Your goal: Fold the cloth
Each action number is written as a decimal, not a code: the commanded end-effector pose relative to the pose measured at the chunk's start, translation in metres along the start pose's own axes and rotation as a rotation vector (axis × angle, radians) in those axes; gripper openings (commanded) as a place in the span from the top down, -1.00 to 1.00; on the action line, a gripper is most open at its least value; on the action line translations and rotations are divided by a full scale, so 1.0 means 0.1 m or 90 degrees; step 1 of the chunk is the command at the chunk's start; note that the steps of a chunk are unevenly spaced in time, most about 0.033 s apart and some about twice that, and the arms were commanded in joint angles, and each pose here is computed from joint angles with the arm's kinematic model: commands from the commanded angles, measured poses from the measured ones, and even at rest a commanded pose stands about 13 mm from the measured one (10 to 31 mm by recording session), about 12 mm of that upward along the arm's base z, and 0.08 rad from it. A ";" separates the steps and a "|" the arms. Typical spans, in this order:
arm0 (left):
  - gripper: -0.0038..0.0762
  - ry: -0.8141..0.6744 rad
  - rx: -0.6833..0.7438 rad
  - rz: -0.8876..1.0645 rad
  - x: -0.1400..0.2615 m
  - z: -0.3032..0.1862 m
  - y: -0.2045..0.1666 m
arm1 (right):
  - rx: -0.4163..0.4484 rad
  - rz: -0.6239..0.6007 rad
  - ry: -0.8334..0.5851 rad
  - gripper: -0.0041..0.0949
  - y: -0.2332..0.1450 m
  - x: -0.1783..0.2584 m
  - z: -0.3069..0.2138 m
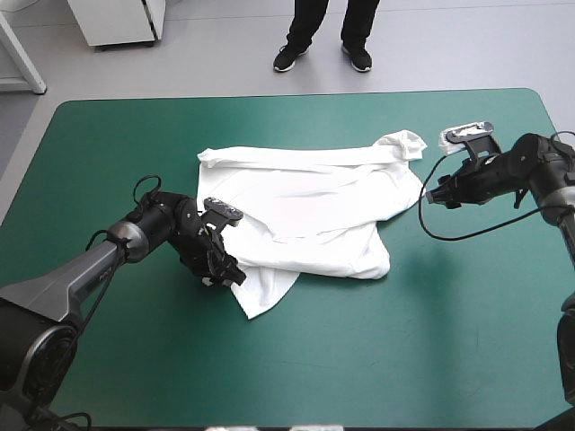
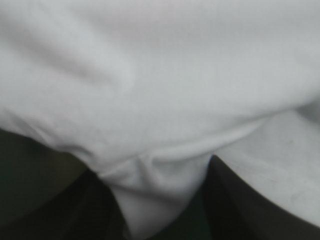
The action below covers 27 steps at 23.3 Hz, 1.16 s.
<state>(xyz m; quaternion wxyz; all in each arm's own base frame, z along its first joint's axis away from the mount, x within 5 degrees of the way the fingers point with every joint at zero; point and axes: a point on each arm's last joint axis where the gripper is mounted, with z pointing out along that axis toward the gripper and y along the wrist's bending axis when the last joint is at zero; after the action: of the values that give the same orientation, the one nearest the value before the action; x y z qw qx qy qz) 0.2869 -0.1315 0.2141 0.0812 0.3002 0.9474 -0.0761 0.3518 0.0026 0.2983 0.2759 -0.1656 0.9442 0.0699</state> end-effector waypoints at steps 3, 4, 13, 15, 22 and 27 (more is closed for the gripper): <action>0.92 -0.047 0.016 0.009 -0.08 -0.08 -0.05 | 0.009 0.004 -0.025 -0.19 -0.12 -0.23 0.21; 0.93 -0.043 0.016 0.010 -0.08 -0.08 -0.05 | 0.002 0.007 -0.024 -0.19 -0.15 -0.29 0.26; 0.93 -0.009 0.031 0.010 -0.03 -0.08 -0.07 | -0.036 -0.001 -0.008 -0.20 -0.17 -0.58 0.66; 0.93 -0.007 0.032 0.012 -0.02 -0.09 -0.07 | -0.036 -0.007 0.002 -0.19 -0.16 -0.57 0.75; 0.93 -0.013 0.029 0.015 -0.04 -0.12 -0.07 | -0.059 -0.017 0.047 -0.19 -0.05 -0.51 1.05; 0.93 -0.013 0.026 0.018 -0.04 -0.13 -0.07 | -0.062 -0.047 0.078 0.17 0.06 -0.48 1.16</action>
<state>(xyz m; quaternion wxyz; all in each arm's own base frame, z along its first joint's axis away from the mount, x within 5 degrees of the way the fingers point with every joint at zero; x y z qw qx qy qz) 0.2883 -0.1344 0.2126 0.0747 0.3127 0.9429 -0.0866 0.4478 0.0361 0.2139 0.2007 -0.2048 0.9536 0.0916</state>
